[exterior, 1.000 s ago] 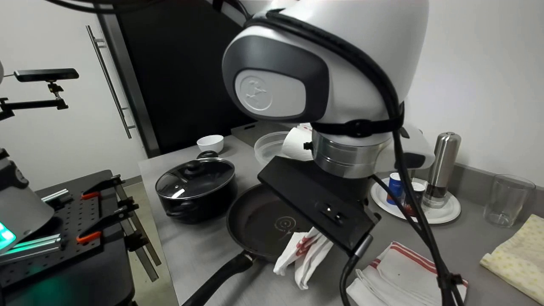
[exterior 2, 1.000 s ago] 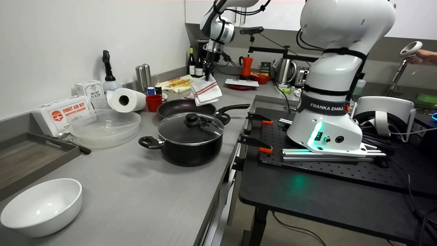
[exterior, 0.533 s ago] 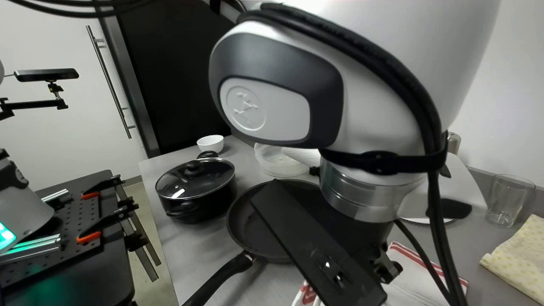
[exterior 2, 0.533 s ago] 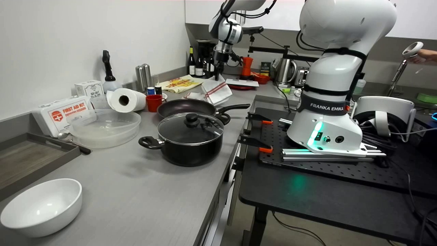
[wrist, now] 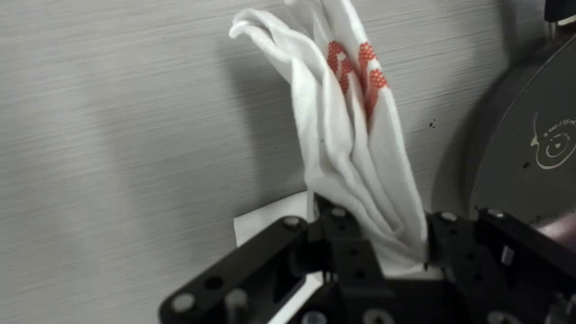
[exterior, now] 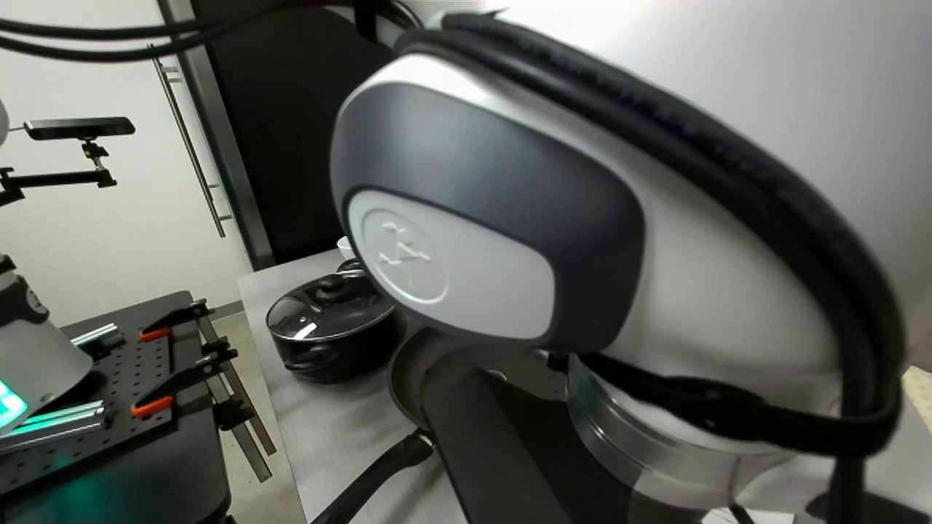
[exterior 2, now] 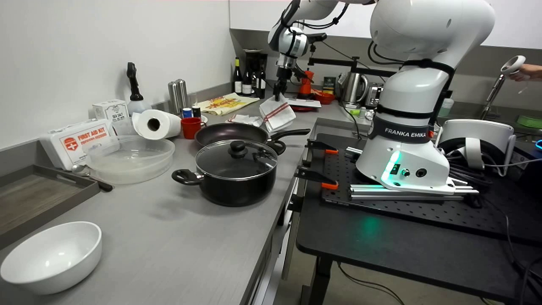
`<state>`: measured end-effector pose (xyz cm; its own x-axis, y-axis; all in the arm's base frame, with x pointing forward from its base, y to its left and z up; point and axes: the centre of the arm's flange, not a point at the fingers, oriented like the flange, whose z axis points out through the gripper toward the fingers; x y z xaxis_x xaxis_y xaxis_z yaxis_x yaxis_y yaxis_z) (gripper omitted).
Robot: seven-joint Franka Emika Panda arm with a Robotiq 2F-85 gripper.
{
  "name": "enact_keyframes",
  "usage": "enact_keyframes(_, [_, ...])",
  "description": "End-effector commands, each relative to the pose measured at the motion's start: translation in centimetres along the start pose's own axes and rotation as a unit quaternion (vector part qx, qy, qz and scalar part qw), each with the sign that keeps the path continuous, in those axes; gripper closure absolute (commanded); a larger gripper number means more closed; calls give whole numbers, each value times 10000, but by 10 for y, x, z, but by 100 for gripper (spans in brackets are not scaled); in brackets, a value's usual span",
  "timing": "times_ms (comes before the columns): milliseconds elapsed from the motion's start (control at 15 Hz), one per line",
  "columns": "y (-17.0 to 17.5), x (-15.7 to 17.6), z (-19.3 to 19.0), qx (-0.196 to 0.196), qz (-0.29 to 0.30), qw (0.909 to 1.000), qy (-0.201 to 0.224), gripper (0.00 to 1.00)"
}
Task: Use one white and red towel to wipe the black pan.
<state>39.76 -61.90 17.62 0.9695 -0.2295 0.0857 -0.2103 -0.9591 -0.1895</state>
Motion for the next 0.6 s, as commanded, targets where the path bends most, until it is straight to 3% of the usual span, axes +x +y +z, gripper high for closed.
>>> enact_keyframes(0, [18, 11, 4, 104, 222, 9997, -36, 97])
enact_keyframes(533, [17, 25, 37, 228, 329, 9988, -270, 97])
